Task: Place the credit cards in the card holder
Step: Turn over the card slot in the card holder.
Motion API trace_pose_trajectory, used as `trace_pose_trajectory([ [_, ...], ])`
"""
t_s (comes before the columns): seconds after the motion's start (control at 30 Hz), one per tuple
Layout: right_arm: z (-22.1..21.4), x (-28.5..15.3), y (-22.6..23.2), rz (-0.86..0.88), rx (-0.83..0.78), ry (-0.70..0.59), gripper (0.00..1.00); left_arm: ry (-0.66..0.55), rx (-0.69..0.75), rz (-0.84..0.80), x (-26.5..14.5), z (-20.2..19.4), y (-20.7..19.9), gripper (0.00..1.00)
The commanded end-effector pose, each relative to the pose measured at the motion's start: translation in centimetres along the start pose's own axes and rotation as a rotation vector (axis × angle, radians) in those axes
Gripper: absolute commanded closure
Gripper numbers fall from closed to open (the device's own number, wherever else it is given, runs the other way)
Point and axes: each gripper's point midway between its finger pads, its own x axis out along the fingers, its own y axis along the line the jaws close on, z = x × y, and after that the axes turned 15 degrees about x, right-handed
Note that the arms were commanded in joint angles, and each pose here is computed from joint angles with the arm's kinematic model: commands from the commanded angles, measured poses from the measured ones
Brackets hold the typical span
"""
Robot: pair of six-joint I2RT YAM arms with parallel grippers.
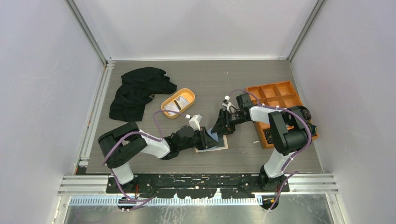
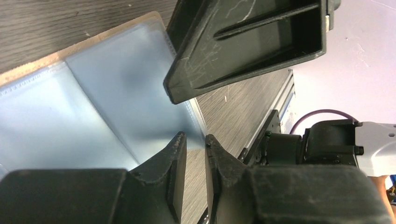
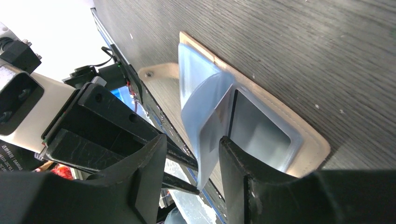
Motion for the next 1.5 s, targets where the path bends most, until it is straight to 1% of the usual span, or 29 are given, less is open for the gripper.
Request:
trace_pose_trajectory([
  [0.0, 0.8, -0.3, 0.3, -0.005, -0.035, -0.020, 0.49, -0.013, -0.014, 0.052, -0.4, 0.3, 0.9, 0.78],
  [0.27, 0.9, -0.3, 0.2, -0.012, -0.039, -0.027, 0.50, -0.010, -0.018, 0.072, -0.9, 0.4, 1.2, 0.78],
  [0.47, 0.9, -0.4, 0.9, 0.031, -0.023, -0.021, 0.52, -0.033, -0.004, 0.023, -1.5, 0.9, 0.1, 0.75],
  [0.6, 0.9, -0.2, 0.9, 0.044, -0.009, -0.015, 0.52, -0.053, 0.020, 0.010, -2.5, 1.4, -0.2, 0.71],
  [0.7, 0.9, -0.1, 0.9, 0.051, -0.003, -0.007, 0.52, -0.065, 0.055, 0.029, -3.7, 1.9, -0.2, 0.65],
  [0.8, 0.9, -0.1, 1.0, 0.059, -0.004, -0.005, 0.51, -0.069, 0.094, 0.042, -4.9, 2.6, -0.6, 0.62],
  [0.97, 0.9, 0.0, 1.2, 0.070, -0.004, 0.000, 0.51, -0.094, 0.186, 0.121, -7.3, 4.5, -0.7, 0.57],
  [1.03, 0.9, 0.0, 1.2, 0.073, -0.007, 0.001, 0.51, -0.101, 0.226, 0.156, -8.5, 5.2, -0.6, 0.52],
  [1.1, 0.8, 0.0, 1.2, 0.074, -0.006, 0.004, 0.51, -0.122, 0.258, 0.192, -9.7, 6.1, -0.3, 0.43],
  [1.17, 0.9, 0.0, 1.2, 0.076, -0.005, 0.005, 0.51, -0.162, 0.278, 0.210, -10.6, 6.9, -0.1, 0.25],
  [1.23, 0.9, 0.0, 1.1, 0.076, -0.004, 0.007, 0.51, -0.212, 0.282, 0.188, -11.3, 7.6, -0.3, 0.07],
  [1.27, 0.9, 0.0, 1.1, 0.076, -0.003, 0.007, 0.51, -0.246, 0.267, 0.166, -11.6, 8.0, -0.5, 0.02],
  [1.37, 0.9, 0.1, 1.1, 0.077, -0.005, 0.009, 0.51, -0.294, 0.208, 0.124, -12.1, 7.9, -0.2, 0.00],
  [1.47, 0.8, 0.1, 1.1, 0.077, -0.004, 0.011, 0.51, -0.255, 0.179, 0.127, -11.8, 7.1, 0.0, 0.04],
])
